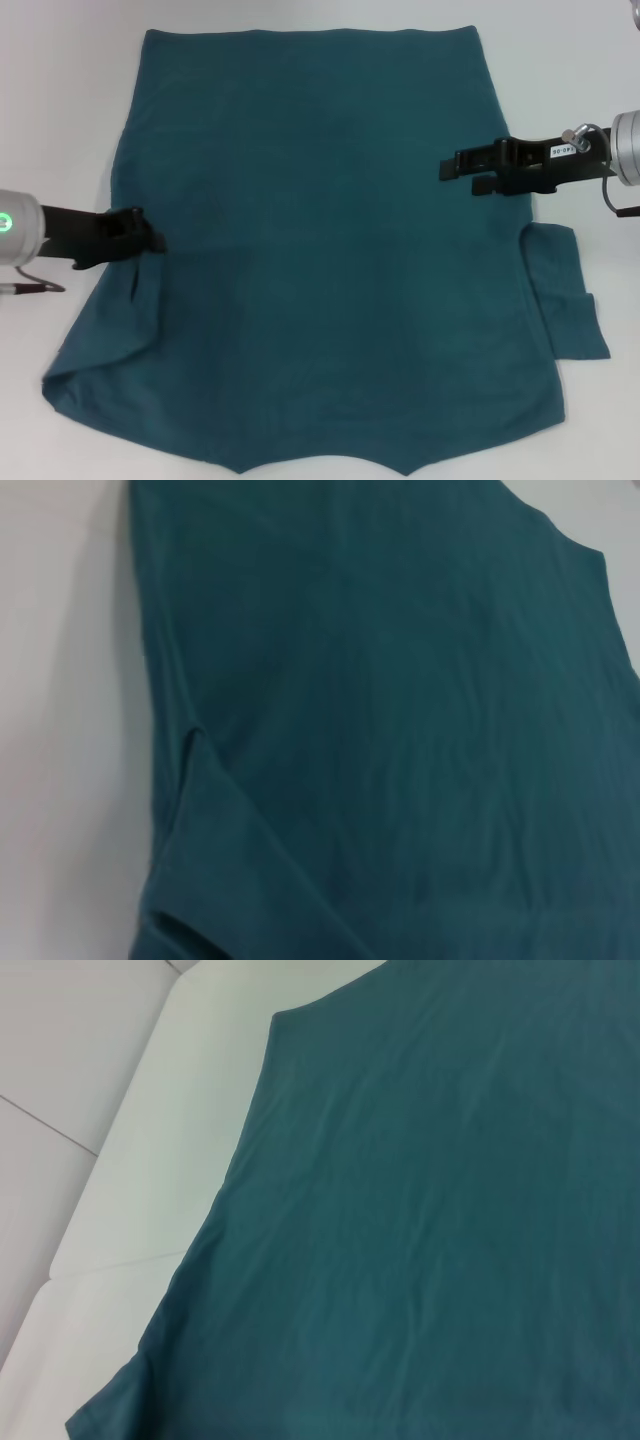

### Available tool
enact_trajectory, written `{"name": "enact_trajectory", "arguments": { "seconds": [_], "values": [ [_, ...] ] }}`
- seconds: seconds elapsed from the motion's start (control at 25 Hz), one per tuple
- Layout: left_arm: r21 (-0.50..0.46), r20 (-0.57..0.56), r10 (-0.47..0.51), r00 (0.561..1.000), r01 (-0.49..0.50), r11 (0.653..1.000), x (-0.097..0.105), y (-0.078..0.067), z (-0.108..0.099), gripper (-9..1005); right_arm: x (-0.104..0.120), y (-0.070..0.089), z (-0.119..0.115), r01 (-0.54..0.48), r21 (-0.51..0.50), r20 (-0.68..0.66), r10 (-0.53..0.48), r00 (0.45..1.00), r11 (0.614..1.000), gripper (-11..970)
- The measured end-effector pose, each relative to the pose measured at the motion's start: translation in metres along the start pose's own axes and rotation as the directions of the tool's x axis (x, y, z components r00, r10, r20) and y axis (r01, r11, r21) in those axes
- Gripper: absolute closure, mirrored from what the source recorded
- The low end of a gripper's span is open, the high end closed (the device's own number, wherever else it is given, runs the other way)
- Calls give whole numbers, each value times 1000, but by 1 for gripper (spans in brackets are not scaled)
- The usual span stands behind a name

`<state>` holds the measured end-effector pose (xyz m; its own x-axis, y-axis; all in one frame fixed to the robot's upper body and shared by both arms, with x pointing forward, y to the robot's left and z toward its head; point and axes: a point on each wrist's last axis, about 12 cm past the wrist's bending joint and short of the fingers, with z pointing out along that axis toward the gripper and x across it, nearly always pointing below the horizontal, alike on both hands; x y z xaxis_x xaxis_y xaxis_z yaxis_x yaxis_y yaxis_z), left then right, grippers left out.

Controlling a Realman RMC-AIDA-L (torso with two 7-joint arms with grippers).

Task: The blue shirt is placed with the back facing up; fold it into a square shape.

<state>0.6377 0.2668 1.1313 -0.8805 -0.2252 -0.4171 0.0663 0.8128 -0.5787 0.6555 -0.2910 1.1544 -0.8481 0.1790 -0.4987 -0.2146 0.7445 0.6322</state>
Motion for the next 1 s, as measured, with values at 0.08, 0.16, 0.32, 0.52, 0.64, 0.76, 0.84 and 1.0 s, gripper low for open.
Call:
{"name": "enact_trajectory", "arguments": {
  "seconds": [0.08,0.16,0.32,0.52,0.64,0.76,0.84,1.0],
  "values": [
    [2,-4,6,1000,-6,1000,-1,-4,4,995,1,0,0,-1,0,-1,1,1000,1000,241],
    [-6,-5,24,1000,-24,1000,-3,-8,8,995,1,0,0,-2,0,-2,2,1000,1000,241],
    [-41,-21,135,991,-135,990,-6,-19,12,994,1,0,0,-2,0,-2,2,1000,1000,241],
    [-58,-47,331,943,-333,941,-5,-32,18,994,1,-1,0,-3,0,0,3,1000,1000,241],
    [-77,-48,449,892,-452,889,0,-40,26,994,2,-2,-1,-5,1,1,5,1000,1000,241],
    [-95,-54,542,839,-544,833,5,-45,35,994,2,-3,-1,-7,2,1,7,1000,1000,241],
    [-100,-59,574,817,-577,811,7,-48,38,994,3,-3,-1,-8,3,1,8,1000,1000,241],
    [-120,-76,595,800,-599,791,10,-48,42,995,3,-4,-2,-10,5,2,10,1000,1000,241]
  ]
}}
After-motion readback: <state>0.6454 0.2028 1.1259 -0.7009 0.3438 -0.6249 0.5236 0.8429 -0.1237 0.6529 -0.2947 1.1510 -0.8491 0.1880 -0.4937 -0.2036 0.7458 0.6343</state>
